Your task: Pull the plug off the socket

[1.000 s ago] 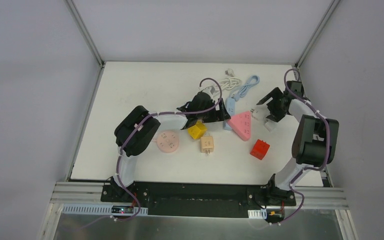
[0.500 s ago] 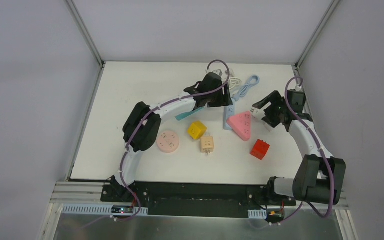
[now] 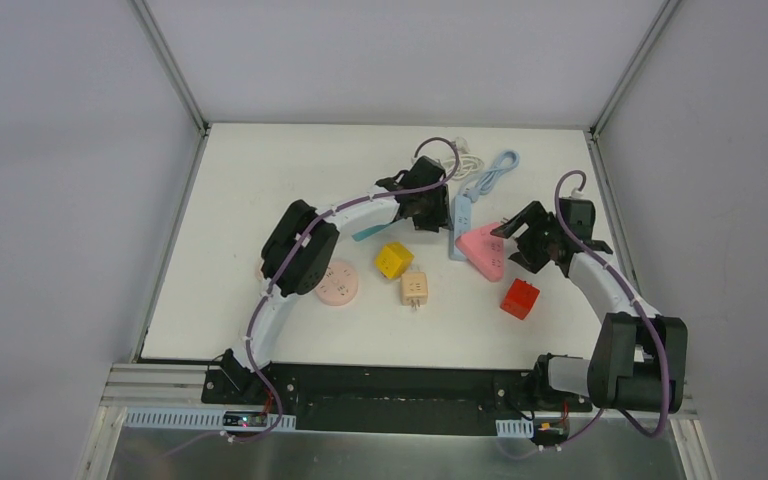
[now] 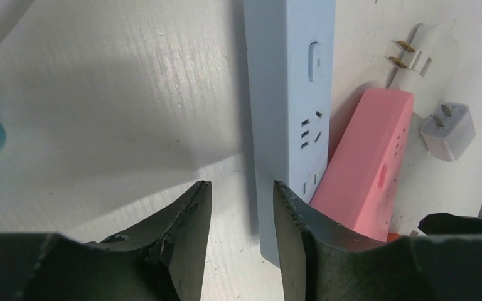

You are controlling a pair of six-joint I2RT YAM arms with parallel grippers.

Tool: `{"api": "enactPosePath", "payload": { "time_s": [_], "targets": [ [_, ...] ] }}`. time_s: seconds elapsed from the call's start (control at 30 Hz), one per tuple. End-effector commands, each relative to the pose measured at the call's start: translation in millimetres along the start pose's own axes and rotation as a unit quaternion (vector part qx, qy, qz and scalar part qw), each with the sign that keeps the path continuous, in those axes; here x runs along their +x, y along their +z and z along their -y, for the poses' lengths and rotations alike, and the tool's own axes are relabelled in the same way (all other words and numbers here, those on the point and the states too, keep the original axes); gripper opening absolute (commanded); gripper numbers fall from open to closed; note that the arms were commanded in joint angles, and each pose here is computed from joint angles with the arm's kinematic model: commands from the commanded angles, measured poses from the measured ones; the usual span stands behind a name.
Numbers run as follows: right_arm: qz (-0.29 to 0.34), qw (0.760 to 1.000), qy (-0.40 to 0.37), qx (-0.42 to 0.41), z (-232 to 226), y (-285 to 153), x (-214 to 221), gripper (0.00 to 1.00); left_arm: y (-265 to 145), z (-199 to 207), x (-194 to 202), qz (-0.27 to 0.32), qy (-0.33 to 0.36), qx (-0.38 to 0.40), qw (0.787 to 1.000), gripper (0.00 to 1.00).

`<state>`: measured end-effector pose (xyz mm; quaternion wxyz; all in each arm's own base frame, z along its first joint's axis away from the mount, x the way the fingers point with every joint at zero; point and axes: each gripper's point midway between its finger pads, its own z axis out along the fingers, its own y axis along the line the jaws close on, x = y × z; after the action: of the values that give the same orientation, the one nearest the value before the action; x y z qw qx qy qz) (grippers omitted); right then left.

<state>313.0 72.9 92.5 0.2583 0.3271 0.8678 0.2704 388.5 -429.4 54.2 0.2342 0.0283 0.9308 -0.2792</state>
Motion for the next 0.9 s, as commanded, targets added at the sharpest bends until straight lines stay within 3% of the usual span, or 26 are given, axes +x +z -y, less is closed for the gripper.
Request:
{"api": "enactPosePath", "payload": {
  "time_s": [0.0, 0.23, 0.47, 0.7, 0.87],
  "targets": [
    [0.012, 0.999, -0.015, -0.031, -14, -8, -2, 0.80, 1, 8, 4, -0.020, -0.018, 0.018, 0.999, 0.41],
    [0.014, 0.999, -0.012, -0.028, -12, -8, -1, 0.79, -7, 4, -3, 0.015, -0.030, 0.030, 0.999, 0.41],
    [0.016, 1.000, -0.014, -0.009, -4, -5, -1, 0.78, -25, 29, -23, 0.083, -0.017, 0.109, 0.990, 0.55],
    [0.014, 1.000, -0.015, -0.002, 1, 0, -1, 0.77, -14, 50, -23, 0.055, -0.011, 0.145, 0.988, 0.59],
    [0.008, 1.000, -0.012, -0.004, 2, 3, 2, 0.77, -7, 34, -21, 0.049, -0.013, 0.097, 0.994, 0.57]
  ]
}}
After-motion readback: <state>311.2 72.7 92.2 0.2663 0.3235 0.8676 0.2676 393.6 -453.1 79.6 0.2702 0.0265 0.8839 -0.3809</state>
